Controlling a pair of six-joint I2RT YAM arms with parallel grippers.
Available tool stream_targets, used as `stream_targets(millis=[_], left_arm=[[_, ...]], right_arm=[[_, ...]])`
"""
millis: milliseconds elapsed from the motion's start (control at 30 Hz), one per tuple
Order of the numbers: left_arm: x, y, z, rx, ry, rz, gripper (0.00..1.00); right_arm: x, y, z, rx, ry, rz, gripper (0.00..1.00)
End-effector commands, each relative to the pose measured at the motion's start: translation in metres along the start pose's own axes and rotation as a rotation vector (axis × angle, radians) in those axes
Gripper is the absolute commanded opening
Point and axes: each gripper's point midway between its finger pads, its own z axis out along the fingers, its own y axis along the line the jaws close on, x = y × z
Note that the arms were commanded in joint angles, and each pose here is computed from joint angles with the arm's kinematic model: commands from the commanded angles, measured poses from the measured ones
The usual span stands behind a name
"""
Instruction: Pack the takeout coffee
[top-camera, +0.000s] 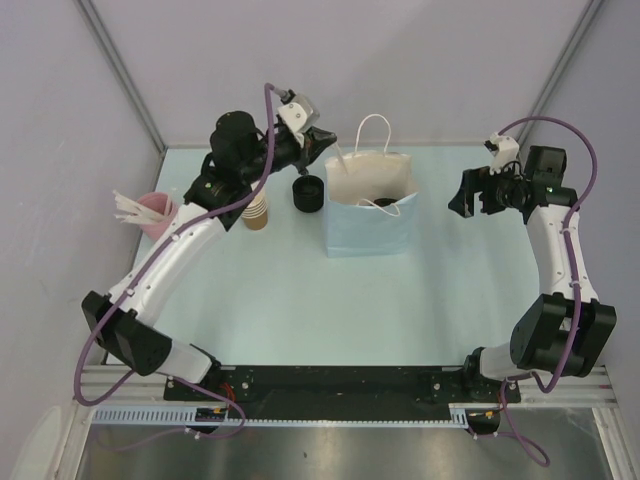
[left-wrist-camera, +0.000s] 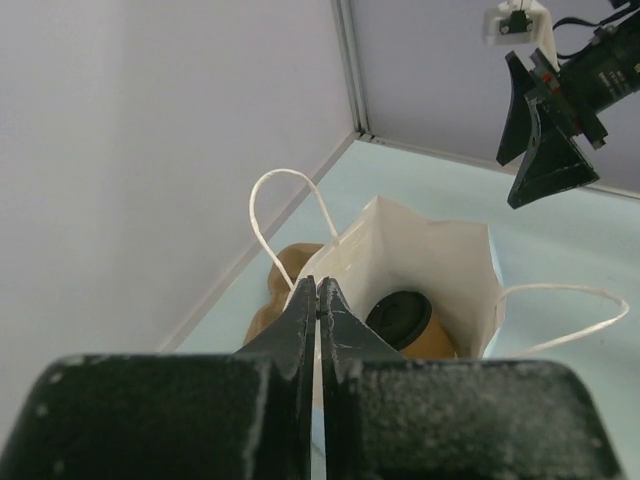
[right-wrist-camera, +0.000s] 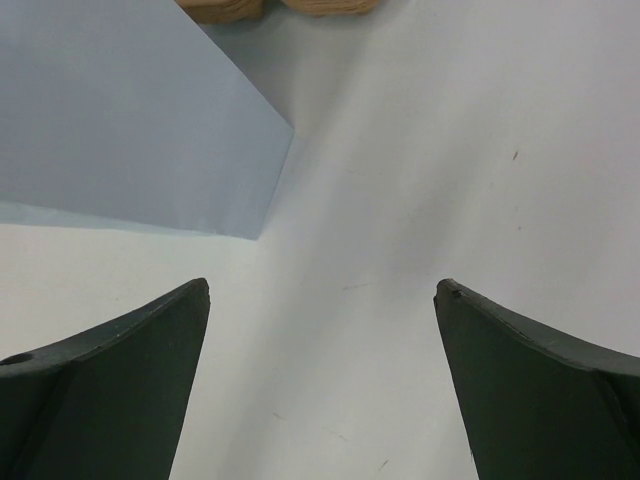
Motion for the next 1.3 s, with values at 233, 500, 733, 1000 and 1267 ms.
stream_targets(millis=[233,500,733,1000,1267], left_arm=[[0.025,-0.015,0.005,0.004,-0.009,0.016,0.01],[0.045,-0.029,-0.012,0.006,-0.009,-0.024,0.01],[0.042,-0.036,-0.026,-0.004,-0.05,-0.037,0.02],[0.047,-0.039,-0.027,-0.012,-0.09,-0.078,0.05],[0.051,-0.027,-0.01,-0.045,-0.091,-0.118,0.07]], right_arm=[[0.001,0.002,0.0,-0.025,-0.011,-0.011,1.0],[-0.001,0.003,-0.004,-0.029,-0.022,-0.01,1.0],[0.0,0.001,-0.006,-0.026,-0.026,-0.004,1.0],[0.0,0.001,-0.007,-0.025,-0.028,-0.006,1.0],[0.0,-0.002,-0.007,-0.022,-0.027,-0.001,1.0]])
